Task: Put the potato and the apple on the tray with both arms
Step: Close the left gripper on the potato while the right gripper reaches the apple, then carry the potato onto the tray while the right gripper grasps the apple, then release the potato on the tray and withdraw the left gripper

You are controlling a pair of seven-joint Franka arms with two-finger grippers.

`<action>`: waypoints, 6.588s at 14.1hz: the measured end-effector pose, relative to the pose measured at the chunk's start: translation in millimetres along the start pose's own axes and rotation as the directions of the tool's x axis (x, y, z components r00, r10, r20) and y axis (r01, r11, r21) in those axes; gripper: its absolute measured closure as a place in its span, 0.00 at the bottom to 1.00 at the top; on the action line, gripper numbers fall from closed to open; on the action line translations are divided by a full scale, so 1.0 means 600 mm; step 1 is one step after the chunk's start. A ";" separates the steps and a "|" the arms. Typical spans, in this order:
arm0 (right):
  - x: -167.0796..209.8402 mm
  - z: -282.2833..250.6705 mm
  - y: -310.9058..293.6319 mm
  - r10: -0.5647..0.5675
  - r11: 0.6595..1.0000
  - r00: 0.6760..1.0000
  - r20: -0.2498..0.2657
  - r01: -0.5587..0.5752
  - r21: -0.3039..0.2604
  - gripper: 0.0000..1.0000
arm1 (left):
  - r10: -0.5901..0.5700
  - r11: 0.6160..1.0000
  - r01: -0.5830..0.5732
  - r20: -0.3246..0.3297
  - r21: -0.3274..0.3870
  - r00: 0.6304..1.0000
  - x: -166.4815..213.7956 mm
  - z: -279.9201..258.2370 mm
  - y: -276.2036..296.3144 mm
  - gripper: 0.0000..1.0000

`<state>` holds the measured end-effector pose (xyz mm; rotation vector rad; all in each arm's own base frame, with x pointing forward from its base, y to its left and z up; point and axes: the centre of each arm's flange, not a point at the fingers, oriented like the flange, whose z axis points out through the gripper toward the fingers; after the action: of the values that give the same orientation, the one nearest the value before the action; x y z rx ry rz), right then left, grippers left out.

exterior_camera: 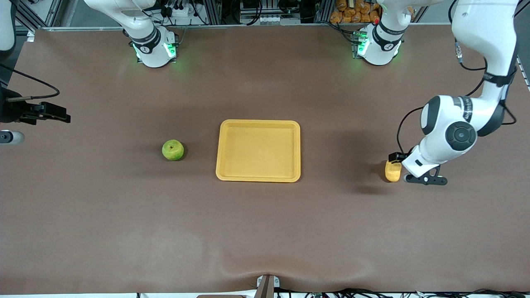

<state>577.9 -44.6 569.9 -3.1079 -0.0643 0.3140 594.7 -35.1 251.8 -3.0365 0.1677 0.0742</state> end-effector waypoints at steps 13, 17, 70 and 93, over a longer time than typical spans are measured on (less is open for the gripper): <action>0.052 0.074 -0.034 -0.001 1.000 0.999 0.039 0.001 0.003 0.00 | -0.032 0.999 0.030 -0.070 -0.042 0.997 -0.014 0.111 0.001 0.00; 0.065 0.138 -0.058 -0.003 0.998 0.998 0.067 -0.001 0.057 0.00 | -0.032 0.999 0.029 -0.065 -0.044 0.997 -0.015 0.121 0.003 0.00; 0.069 0.588 -0.317 0.082 0.996 0.997 0.008 -0.082 -0.024 0.00 | -0.361 0.932 0.357 -0.078 -0.056 0.929 -0.052 0.048 0.759 0.19; 0.045 0.488 -0.530 0.191 0.981 0.982 -0.011 -0.191 -0.028 0.14 | -0.399 0.916 0.395 -0.056 -0.068 0.915 0.010 -0.511 0.012 0.00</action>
<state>533.0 278.4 284.3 -3.1486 0.2331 0.3052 613.1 -74.3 555.7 -3.0588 -0.4567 -0.0581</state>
